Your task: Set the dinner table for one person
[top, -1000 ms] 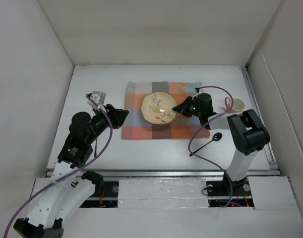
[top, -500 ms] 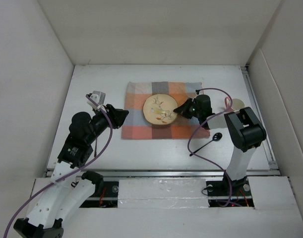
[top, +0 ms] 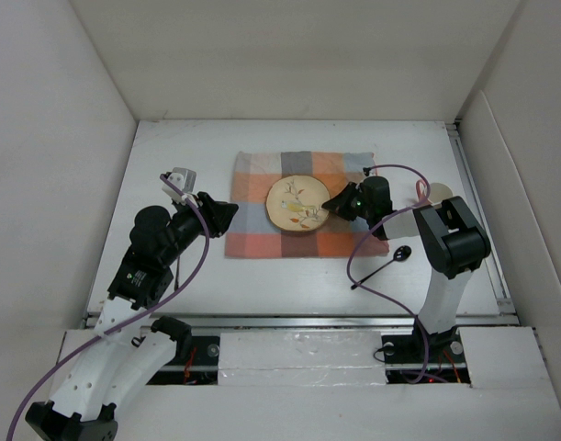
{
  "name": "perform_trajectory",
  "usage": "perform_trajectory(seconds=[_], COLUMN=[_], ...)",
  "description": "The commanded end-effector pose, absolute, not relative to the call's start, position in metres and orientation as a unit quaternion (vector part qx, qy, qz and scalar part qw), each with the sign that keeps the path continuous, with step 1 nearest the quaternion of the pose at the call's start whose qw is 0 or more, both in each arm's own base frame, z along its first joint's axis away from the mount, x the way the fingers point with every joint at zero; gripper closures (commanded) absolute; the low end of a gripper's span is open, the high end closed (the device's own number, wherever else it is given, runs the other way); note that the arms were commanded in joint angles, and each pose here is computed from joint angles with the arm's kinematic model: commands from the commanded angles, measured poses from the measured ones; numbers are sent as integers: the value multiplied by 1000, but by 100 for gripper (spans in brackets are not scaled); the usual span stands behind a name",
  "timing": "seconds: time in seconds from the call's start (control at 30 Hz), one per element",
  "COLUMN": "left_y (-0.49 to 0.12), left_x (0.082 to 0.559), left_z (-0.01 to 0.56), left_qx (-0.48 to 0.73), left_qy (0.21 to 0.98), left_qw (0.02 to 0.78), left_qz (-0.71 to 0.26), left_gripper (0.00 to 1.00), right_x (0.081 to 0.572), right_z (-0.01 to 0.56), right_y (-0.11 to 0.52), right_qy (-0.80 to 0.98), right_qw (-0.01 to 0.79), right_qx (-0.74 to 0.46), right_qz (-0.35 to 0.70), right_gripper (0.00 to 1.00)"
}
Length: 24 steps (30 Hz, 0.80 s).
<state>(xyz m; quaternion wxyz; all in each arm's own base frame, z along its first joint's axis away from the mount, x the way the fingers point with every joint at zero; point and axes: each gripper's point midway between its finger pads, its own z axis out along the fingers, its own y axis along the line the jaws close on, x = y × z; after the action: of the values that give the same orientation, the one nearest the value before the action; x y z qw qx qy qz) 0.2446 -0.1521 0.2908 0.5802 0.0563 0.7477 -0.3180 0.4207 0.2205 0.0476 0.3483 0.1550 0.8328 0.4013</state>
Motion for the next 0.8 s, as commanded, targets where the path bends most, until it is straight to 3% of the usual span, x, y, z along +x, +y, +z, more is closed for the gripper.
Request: perform_trajectory(seconds=[0.0,0.03,0.07,0.17,0.4,0.53,0.57,0.63,0.73,0.77], left_y=[-152,-152,-150,-148,-127,-112,-110,-105,-94,-83], left_x=[247,247,248,251,267,280,285,289,294,298], left_z=[301,300,300,299,296,284,277,273,255,247], left_qx=[59,57,54,47,-9,-45,-50,-58,-78,-96], left_qy=[732,733,734,736,747,767,776,784,803,809], left_qw=[599,598,599,600,613,604,597,592,574,570], left_qz=[-319,-318,-315,-310,-260,-211,-200,-180,-139,-109], left_gripper=[70,70,70,70,70,89,100,100,100,99], right_x=[454,453,453,449,447,436,430,414,390,378], right_z=[119,119,120,121,144,179,176,197,195,217], right_y=[229,228,228,226,198,172,167,173,170,174], right_qy=[771,772,772,776,801,790,796,782,777,759], right_qw=[432,433,435,437,483,531,527,544,556,576], right_qx=[128,127,124,118,102,116,118,107,108,94], right_qz=[450,448,446,440,340,284,273,285,277,289], right_gripper=[85,80,69,58,50,43,42,42,77,97])
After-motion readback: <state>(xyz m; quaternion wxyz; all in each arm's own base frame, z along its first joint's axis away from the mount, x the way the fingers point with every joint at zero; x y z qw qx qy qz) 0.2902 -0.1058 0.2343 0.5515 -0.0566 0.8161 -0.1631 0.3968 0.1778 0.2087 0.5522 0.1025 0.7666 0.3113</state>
